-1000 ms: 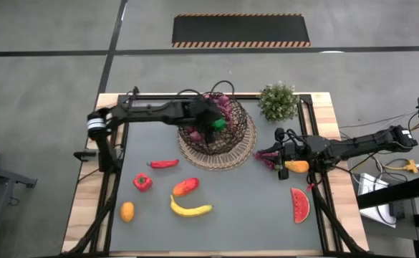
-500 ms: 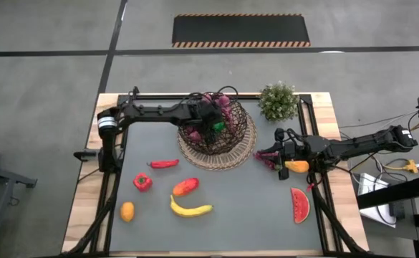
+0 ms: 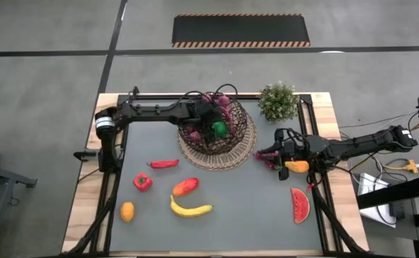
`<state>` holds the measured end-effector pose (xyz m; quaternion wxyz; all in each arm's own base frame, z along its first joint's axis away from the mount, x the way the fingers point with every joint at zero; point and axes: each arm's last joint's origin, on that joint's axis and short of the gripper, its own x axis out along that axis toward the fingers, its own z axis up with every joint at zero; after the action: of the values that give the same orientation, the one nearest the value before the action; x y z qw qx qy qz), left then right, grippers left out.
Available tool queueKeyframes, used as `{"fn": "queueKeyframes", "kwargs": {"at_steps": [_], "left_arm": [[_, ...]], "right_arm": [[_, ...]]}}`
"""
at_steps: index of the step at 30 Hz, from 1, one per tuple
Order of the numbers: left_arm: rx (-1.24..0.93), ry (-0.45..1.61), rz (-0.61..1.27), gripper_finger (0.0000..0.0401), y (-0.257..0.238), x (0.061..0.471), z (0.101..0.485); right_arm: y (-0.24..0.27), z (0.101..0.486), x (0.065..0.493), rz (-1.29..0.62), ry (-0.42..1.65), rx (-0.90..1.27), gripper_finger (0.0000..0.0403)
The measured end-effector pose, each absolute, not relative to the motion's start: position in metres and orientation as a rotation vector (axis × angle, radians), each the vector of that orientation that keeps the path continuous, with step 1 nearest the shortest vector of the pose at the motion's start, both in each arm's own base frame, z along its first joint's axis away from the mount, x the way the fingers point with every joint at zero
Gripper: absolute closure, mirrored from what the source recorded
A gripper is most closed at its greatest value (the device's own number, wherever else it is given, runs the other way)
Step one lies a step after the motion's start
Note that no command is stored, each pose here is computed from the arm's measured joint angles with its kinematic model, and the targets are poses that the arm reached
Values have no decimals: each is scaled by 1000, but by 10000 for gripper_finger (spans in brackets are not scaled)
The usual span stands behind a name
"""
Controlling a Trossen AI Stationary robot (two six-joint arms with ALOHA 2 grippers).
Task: Build produce basket
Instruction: Put the purple grapes into the basket
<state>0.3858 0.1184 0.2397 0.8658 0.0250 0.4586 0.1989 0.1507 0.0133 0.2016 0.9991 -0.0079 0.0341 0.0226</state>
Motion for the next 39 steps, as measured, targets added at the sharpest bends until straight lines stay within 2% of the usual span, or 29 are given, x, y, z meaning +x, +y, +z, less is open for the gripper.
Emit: {"fn": "queueKeyframes", "kwargs": {"at_steps": [6,11,17,22,30,39], "left_arm": [[74,863,377,120,92,377,272],[122,754,265,120,42,374,287],[165,575,104,120,-22,355,286],[173,396,5,120,-56,330,277],[227,190,-21,120,-56,281,276],[252,-2,34,120,-38,236,284]], "right_arm": [[12,199,150,5,99,93,305],[12,197,150,-3,122,167,275],[11,195,151,-33,128,198,243],[10,194,156,-103,154,183,235],[13,220,181,-97,206,82,240],[13,253,191,-138,551,108,263]]}}
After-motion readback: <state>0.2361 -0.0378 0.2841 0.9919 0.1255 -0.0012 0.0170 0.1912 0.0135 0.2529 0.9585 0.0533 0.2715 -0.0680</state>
